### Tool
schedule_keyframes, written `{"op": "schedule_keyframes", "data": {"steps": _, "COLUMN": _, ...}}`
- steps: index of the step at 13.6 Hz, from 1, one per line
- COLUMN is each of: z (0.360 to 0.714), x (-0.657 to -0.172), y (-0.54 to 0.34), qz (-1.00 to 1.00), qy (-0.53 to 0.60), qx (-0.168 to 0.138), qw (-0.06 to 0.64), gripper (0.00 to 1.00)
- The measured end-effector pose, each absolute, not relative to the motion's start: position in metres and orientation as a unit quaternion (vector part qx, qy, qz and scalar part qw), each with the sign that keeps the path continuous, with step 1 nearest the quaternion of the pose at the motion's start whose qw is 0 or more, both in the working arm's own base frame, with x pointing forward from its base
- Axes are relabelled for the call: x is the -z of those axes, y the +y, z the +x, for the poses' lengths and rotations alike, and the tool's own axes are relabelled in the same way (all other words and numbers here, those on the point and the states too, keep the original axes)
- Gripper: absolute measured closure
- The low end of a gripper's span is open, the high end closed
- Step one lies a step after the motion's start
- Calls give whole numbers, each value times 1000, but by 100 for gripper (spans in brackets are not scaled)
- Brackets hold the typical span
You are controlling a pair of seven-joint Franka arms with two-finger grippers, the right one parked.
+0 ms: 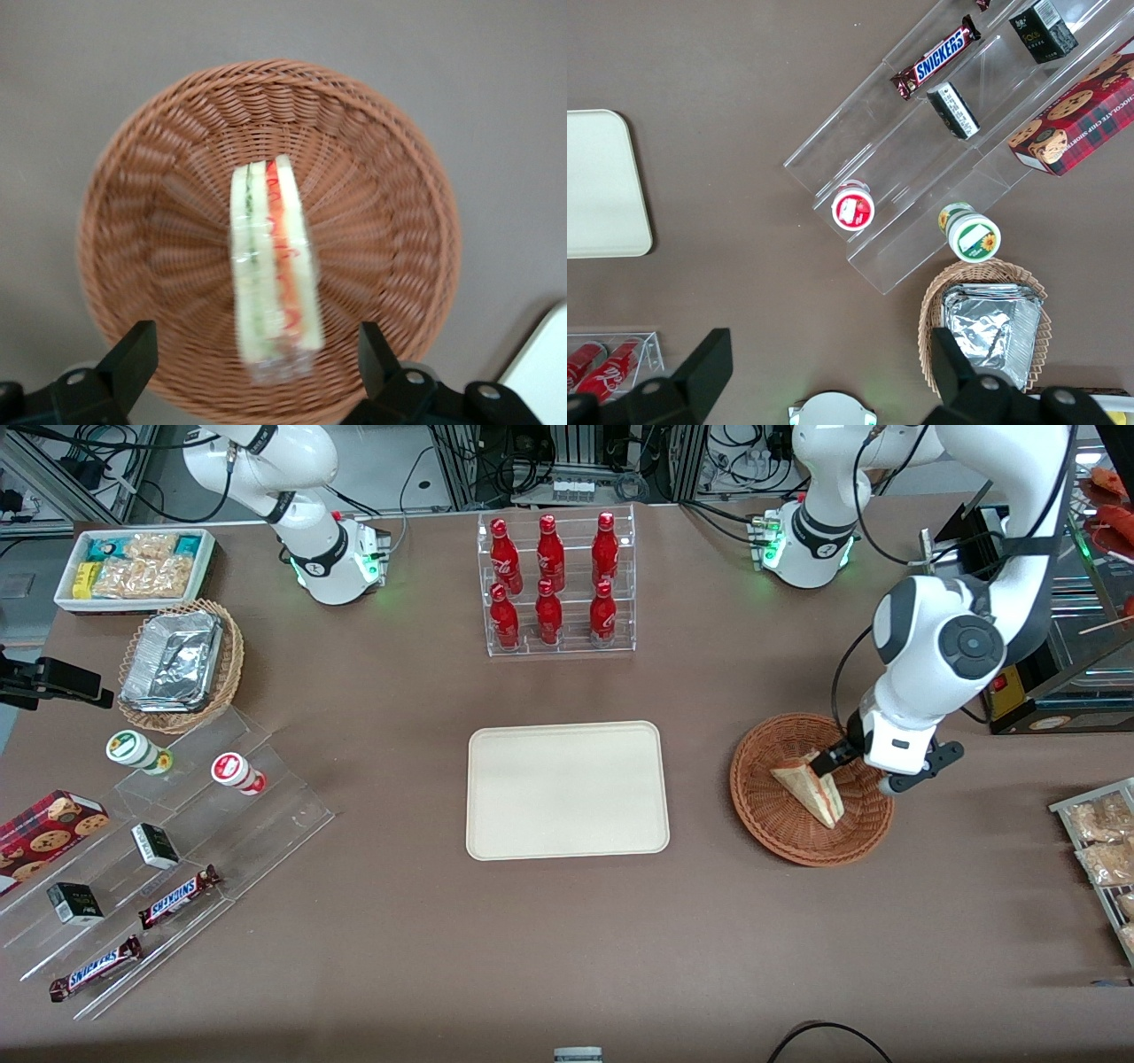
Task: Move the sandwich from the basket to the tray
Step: 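Lower the left gripper and close it on the triangular sandwich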
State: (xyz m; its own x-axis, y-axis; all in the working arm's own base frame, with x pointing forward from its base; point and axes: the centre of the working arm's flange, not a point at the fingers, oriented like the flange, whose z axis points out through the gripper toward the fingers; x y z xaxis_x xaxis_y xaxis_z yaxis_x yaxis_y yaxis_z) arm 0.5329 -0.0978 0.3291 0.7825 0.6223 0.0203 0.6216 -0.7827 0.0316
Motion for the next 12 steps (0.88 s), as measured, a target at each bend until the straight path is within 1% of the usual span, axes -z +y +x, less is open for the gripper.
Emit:
{"op": "schedule_keyframes", "data": {"steps": 2, "z": 530, "x": -319, "y": -111, "qz": 930, "qy": 367, "qx": -12, "qw": 12, "gripper": 0}}
{"op": "schedule_keyframes", "data": {"steps": 6, "z": 529, "x": -301, "y": -108, "qz": 923, "qy": 385, "qx": -1, "qw": 6, "gripper": 0}}
{"op": "schedule_keyframes", "data": {"steps": 8, "z": 528, "x": -284, "y": -107, "qz": 922, "qy": 386, "qx": 11, "qw": 0, "gripper": 0}}
{"op": "schedule_keyframes", "data": {"steps": 12, "z": 532, "x": -249, "y": -102, "qz": 918, "qy": 396, "qx": 12, "qw": 3, "gripper": 0}}
